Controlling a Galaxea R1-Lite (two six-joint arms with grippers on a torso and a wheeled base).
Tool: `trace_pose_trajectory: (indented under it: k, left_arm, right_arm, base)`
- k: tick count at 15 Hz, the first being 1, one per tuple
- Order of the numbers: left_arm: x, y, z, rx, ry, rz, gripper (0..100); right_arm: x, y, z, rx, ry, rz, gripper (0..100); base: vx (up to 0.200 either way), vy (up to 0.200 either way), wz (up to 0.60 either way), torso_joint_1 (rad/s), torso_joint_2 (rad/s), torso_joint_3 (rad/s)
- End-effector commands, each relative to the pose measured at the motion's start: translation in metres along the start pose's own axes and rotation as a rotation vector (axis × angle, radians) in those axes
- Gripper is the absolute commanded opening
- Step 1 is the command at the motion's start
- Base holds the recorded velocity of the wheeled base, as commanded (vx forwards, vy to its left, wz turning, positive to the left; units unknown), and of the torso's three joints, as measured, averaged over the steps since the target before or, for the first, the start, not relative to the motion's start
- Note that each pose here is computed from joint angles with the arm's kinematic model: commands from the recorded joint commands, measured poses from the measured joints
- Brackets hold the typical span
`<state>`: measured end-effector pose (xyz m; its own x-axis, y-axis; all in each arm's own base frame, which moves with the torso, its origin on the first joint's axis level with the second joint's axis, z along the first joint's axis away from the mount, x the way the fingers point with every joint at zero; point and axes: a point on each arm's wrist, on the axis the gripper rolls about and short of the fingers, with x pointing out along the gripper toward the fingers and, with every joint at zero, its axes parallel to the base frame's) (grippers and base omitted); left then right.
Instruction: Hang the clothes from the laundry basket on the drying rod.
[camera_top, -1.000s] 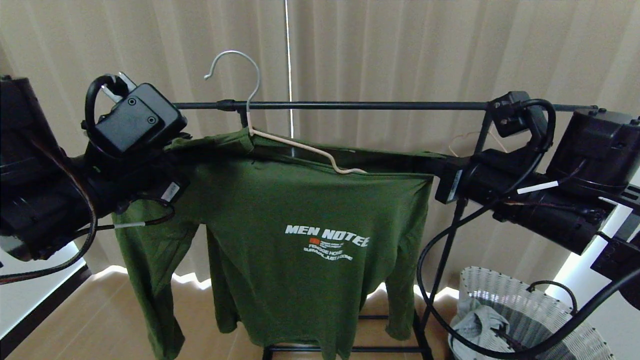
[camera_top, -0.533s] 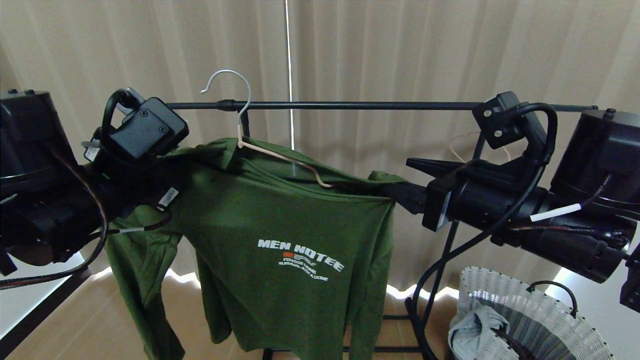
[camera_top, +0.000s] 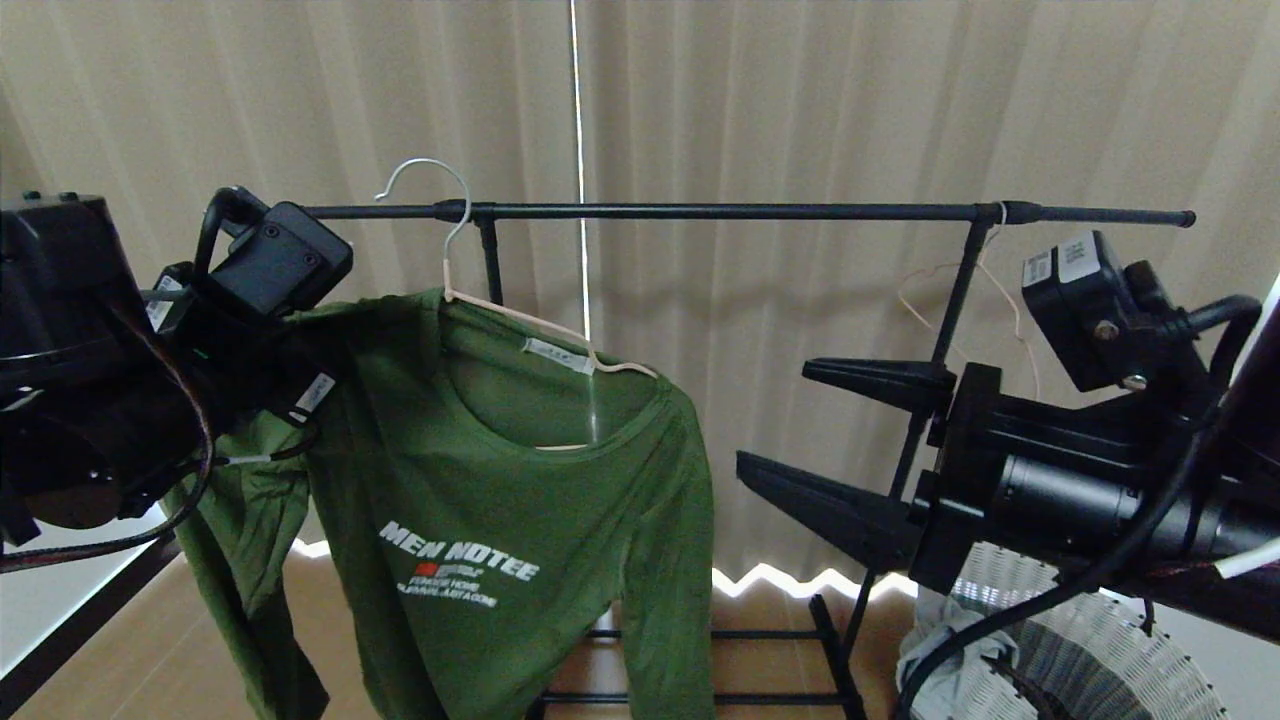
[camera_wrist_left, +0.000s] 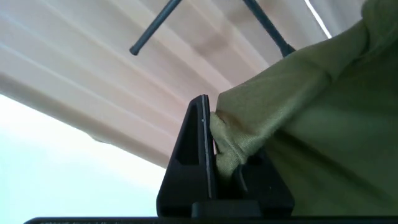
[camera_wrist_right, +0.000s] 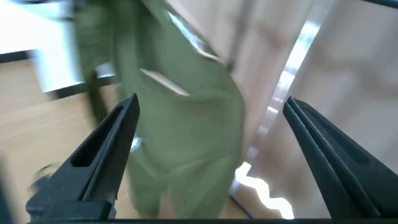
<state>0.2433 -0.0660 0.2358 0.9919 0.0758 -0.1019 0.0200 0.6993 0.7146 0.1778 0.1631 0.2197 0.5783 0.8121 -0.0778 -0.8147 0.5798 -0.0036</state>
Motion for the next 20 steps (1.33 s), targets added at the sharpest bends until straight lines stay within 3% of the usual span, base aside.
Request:
trace_pose_trajectory:
  k: [1, 2, 3, 7, 12, 20]
  left_arm:
    - [-0.001, -0.008, 0.005, -0.038, -0.021, -0.029, 0]
    - [-0.003, -0.01, 0.008, -0.055, -0.029, -0.037, 0]
    - [-0.006, -0.015, 0.012, -0.088, -0.045, -0.057, 0]
    - [-0.013, -0.026, 0.023, -0.112, -0.096, -0.113, 0]
    - [-0.019, -0.032, 0.025, -0.139, -0.113, -0.143, 0]
    - [-0.027, -0.041, 0.033, -0.13, -0.148, -0.183, 0]
  right_arm:
    - [-0.001, 0.001, 0.001, -0.005, -0.005, 0.012, 100]
    - [0.002, 0.0, 0.0, -0.01, 0.001, 0.012, 100]
    - [0.012, -0.005, 0.005, -0.061, -0.008, -0.001, 100]
    - [0.053, -0.024, 0.013, -0.209, 0.012, -0.112, 100]
    - [0.087, -0.035, 0.019, -0.25, 0.004, -0.18, 100]
    - [0.104, -0.039, 0.019, -0.312, 0.033, -0.237, 100]
  base:
    - [0.0, 0.0, 0.0, 0.0, 0.0, 0.0]
    - [0.0, 0.0, 0.0, 0.0, 0.0, 0.0]
    - [0.0, 0.0, 0.0, 0.0, 0.0, 0.0]
    - [0.0, 0.0, 0.0, 0.0, 0.0, 0.0]
    - [0.0, 0.0, 0.0, 0.0, 0.0, 0.0]
    - [0.0, 0.0, 0.0, 0.0, 0.0, 0.0]
